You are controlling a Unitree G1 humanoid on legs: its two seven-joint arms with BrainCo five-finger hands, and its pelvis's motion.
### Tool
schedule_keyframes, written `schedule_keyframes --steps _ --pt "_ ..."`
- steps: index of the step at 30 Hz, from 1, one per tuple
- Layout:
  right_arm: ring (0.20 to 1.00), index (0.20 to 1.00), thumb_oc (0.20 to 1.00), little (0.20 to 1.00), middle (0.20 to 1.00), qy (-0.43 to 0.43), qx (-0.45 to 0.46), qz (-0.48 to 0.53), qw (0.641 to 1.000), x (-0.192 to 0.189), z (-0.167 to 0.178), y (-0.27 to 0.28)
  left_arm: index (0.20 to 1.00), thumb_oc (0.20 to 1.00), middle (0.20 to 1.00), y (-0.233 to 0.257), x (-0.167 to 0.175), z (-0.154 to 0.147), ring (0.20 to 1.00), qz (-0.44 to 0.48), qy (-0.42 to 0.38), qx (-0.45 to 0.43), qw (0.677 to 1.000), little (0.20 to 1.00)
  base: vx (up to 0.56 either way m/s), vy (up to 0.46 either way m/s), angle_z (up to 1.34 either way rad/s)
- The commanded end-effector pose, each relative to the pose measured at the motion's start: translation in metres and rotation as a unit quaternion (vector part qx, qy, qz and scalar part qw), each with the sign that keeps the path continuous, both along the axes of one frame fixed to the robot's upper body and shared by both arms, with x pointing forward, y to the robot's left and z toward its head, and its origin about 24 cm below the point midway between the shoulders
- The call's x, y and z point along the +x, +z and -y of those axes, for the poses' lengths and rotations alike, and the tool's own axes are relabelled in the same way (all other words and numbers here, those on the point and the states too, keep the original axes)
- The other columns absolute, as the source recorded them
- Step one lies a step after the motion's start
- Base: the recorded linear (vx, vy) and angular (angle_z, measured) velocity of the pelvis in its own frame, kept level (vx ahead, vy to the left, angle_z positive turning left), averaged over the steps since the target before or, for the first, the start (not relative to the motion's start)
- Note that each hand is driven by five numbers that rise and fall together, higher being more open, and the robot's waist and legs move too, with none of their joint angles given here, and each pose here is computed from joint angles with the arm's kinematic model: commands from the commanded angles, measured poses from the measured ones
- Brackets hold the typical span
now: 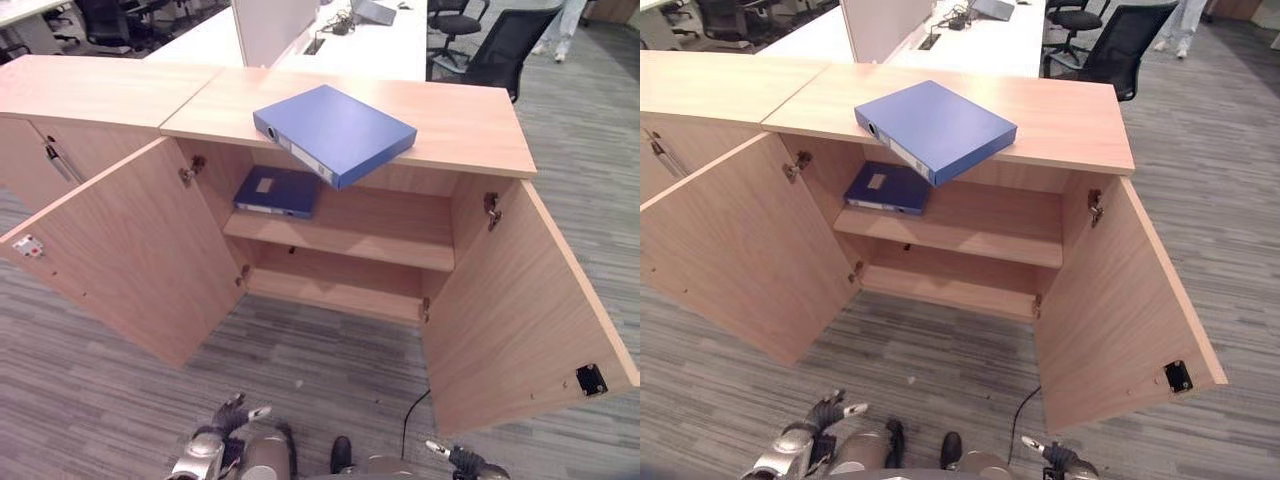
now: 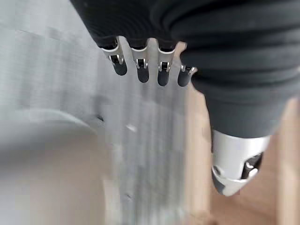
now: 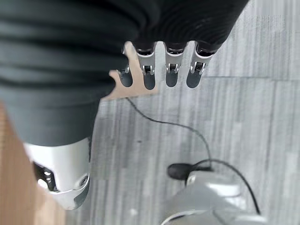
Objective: Put the empty folder in the office cabinet
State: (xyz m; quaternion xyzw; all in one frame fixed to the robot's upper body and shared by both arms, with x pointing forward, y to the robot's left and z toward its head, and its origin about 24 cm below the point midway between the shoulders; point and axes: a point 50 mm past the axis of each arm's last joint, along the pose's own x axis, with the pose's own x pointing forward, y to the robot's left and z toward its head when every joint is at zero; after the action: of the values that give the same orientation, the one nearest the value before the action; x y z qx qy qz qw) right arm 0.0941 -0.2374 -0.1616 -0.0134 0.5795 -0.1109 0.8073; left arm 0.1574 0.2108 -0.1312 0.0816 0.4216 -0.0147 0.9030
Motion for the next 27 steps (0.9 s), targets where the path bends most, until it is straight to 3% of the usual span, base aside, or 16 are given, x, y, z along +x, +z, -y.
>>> schedule_keyframes --steps 1,9,14,16,21,27 --pt "1.0 1.0 1.0 1.0 1.0 0.028 -0.041 -0.003 0.999 -0.001 0.021 0.006 1.0 1.0 1.0 0.012 0.016 0.015 1.0 0.055 0.006 -0.05 0.997 1.0 0.14 0.046 -0.11" --pt "1.0 1.0 1.0 1.0 1.0 0.029 -0.045 -0.023 0.998 -0.015 0.02 0.003 1.0 1.0 1.0 0.045 0.035 0.019 1.0 0.153 -0.002 -0.073 0.985 1.0 0.15 0.095 -0.11" --pt "1.0 1.0 1.0 1.0 1.0 0.013 -0.04 -0.027 0.999 -0.016 0.016 0.001 1.0 1.0 1.0 0.087 0.056 0.012 1.0 0.25 -0.048 -0.017 0.967 1.0 0.1 0.169 0.04" --pt "1.0 1.0 1.0 1.0 1.0 0.013 -0.04 -0.027 0.999 -0.016 0.016 0.001 1.0 1.0 1.0 0.087 0.056 0.012 1.0 0.25 -0.048 -0.016 0.967 1.0 0.05 0.098 -0.03" --pt "1.0 1.0 1.0 1.0 1.0 0.032 -0.031 -0.016 0.999 -0.006 0.001 -0.001 1.0 1.0 1.0 0.16 0.078 -0.002 1.0 0.416 -0.037 0.049 0.907 1.0 0.04 0.119 0.08" --pt "1.0 1.0 1.0 1.0 1.0 0.046 -0.024 -0.003 0.999 -0.003 -0.012 -0.002 1.0 1.0 1.0 0.19 0.079 -0.02 1.0 0.49 0.046 0.113 0.863 1.0 0.04 0.058 -0.16"
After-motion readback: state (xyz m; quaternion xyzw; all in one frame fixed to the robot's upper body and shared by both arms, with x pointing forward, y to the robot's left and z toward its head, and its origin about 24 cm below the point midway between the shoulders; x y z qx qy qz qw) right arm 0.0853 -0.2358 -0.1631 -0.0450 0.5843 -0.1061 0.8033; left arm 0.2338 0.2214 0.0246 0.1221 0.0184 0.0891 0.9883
